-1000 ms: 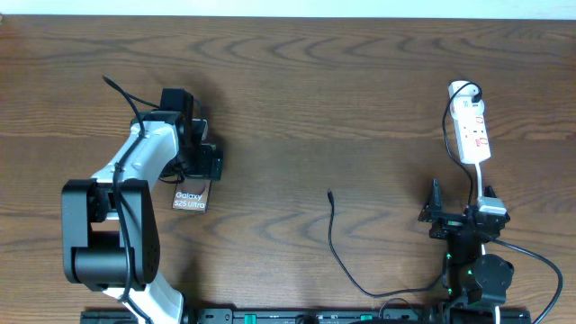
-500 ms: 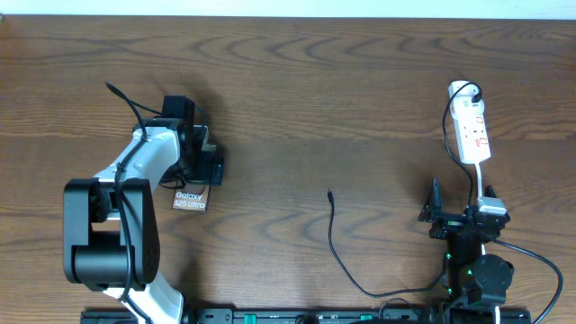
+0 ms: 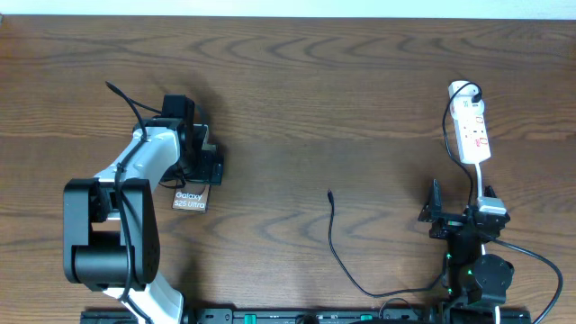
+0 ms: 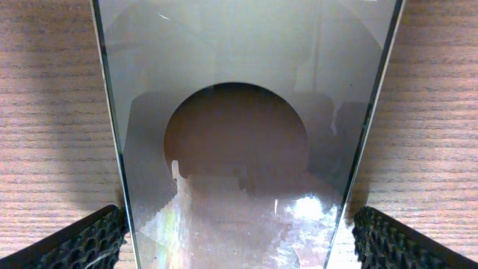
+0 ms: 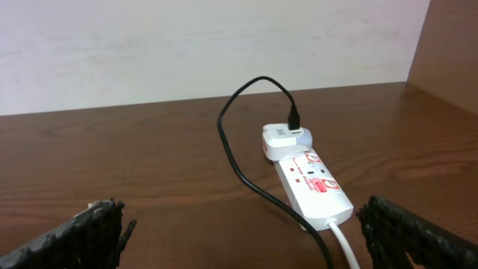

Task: Plug charger to phone and switch on socket
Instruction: 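Lower the left gripper onto the phone and close on its sides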

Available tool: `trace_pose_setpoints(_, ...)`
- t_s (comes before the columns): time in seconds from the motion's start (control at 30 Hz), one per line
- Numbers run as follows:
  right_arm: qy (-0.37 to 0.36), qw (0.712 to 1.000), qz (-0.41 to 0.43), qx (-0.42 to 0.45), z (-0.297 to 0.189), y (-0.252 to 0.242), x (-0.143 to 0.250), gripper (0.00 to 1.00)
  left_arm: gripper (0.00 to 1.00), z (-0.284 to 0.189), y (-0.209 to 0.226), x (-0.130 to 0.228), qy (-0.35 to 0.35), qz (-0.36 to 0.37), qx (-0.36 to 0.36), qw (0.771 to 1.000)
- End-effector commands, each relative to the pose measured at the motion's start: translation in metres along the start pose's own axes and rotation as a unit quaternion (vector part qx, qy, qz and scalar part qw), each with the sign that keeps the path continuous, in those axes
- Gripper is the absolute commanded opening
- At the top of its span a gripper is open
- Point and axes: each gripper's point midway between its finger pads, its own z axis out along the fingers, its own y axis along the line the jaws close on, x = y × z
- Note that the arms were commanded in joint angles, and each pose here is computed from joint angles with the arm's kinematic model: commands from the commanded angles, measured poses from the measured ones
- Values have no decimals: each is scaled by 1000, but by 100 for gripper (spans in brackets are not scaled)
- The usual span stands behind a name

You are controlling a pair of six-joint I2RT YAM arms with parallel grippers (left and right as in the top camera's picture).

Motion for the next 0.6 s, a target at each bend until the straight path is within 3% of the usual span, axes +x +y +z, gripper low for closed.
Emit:
trace_pose_setpoints(0.0, 0, 1000, -6, 1, 0, 0, 0, 99, 98, 3, 3, 1, 4, 11, -5, 1000)
trace_pose_setpoints(0.57, 0, 1000, -6, 1, 0, 0, 0, 99, 98, 11, 8, 10, 11, 15, -19, 1000)
